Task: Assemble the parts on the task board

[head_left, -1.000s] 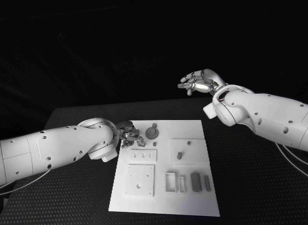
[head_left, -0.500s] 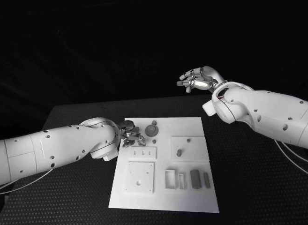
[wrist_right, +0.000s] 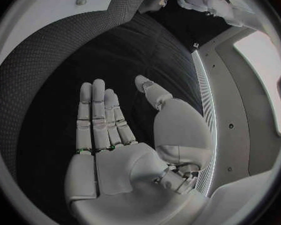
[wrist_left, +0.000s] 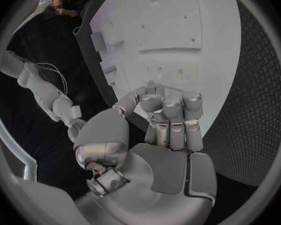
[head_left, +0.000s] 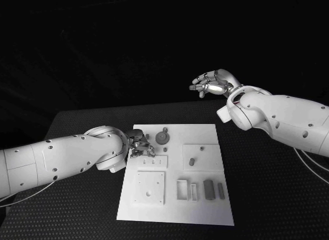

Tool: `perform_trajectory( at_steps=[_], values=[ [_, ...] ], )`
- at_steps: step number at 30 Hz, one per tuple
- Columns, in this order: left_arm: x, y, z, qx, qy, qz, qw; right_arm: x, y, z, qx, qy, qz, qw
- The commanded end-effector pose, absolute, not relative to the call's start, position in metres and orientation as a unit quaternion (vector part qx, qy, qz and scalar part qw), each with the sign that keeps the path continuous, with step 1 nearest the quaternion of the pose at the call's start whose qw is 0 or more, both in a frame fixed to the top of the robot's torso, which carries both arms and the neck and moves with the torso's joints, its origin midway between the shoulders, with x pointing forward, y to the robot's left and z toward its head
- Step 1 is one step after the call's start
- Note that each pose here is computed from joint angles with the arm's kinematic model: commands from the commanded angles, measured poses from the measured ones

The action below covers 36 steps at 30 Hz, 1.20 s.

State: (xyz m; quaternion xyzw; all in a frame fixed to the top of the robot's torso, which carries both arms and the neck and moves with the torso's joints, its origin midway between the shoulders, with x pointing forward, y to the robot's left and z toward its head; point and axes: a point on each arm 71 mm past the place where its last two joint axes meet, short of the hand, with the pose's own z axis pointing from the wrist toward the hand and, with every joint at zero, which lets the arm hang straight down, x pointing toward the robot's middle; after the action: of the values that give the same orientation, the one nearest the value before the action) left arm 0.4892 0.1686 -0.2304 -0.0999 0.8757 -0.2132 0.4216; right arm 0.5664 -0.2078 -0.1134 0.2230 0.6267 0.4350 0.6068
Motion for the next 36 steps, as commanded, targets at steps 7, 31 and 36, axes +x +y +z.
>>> perform_trajectory(
  at_steps=[7, 31, 36],
  values=[
    [0.486, 0.166, -0.234, -0.072, 0.876, -0.206, 0.430, 0.567, -0.205, -0.113, 0.217, 0.630, 0.440, 0.602],
    [0.482, 0.167, -0.247, -0.066, 0.879, -0.202, 0.427, 0.567, -0.204, -0.114, 0.217, 0.631, 0.440, 0.601],
    [0.480, 0.165, -0.250, -0.065, 0.881, -0.202, 0.423, 0.567, -0.203, -0.114, 0.216, 0.631, 0.440, 0.601]
  ],
)
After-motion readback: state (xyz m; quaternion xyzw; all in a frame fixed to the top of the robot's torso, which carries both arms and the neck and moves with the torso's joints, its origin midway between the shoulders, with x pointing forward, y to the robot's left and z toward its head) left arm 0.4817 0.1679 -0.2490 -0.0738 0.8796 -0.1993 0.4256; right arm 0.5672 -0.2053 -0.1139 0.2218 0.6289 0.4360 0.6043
